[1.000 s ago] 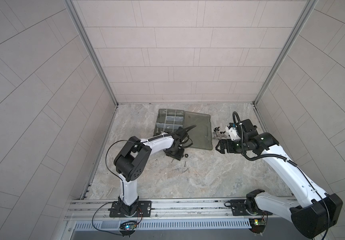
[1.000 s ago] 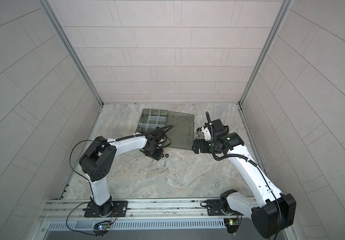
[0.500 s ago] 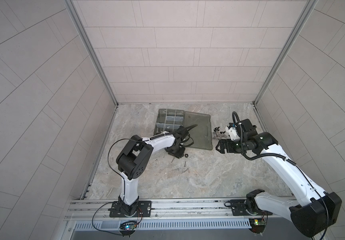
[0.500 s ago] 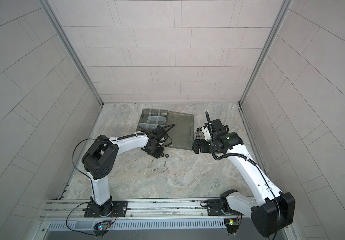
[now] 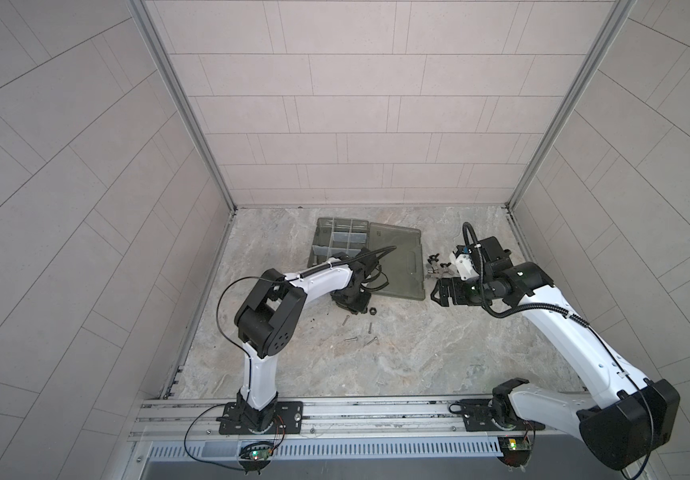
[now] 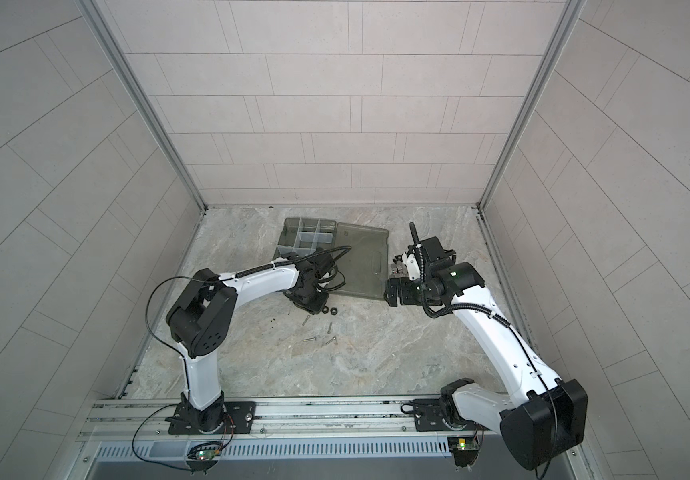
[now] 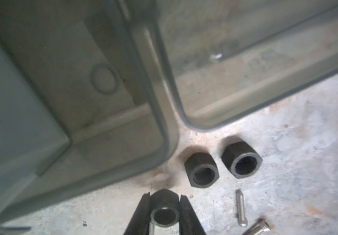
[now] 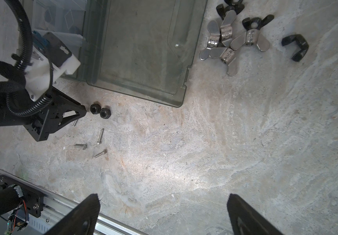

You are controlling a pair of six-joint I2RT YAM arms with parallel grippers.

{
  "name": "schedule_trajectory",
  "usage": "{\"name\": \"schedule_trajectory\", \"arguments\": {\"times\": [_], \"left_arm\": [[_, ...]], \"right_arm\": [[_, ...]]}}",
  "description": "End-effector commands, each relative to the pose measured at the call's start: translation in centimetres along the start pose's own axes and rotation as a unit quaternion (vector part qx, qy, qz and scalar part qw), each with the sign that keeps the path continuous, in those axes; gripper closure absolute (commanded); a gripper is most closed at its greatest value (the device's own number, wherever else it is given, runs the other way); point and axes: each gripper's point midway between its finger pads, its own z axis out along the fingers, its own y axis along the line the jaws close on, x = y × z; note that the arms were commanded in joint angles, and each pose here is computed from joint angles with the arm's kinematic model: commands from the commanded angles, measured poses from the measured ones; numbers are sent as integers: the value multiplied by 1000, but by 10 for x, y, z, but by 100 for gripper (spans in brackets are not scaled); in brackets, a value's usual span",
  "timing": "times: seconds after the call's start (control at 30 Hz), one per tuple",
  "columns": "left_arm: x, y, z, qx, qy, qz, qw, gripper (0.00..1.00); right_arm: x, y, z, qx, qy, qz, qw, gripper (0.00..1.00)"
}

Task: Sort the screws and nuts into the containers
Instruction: 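Carry the black nut into a box compartment and open the left gripper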

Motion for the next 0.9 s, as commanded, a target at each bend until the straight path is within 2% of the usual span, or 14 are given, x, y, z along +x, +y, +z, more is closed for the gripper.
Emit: {"name": "schedule_trajectory", "arguments": {"times": [0.0, 0.23, 0.4, 0.67, 0.87], "left_arm": [[-6, 5, -29, -18, -6, -1, 1000, 84], [-29, 12, -62, -22, -34, -7, 999, 84], [-38, 40, -72, -30, -42, -33, 998, 83], [-42, 89, -75, -31, -47, -87, 995, 83], [-44, 100, -64, -22, -35, -101, 994, 83]], "right_arm": [[-7, 3, -7, -2, -10, -8, 1000, 1], [-14, 7, -9, -6, -14, -10, 1000, 1], [-22, 9, -8, -7, -15, -13, 1000, 1], [-40, 13, -2, -7, -15, -16, 1000, 1], [-55, 17, 4, -8, -13, -16, 1000, 1]]}}
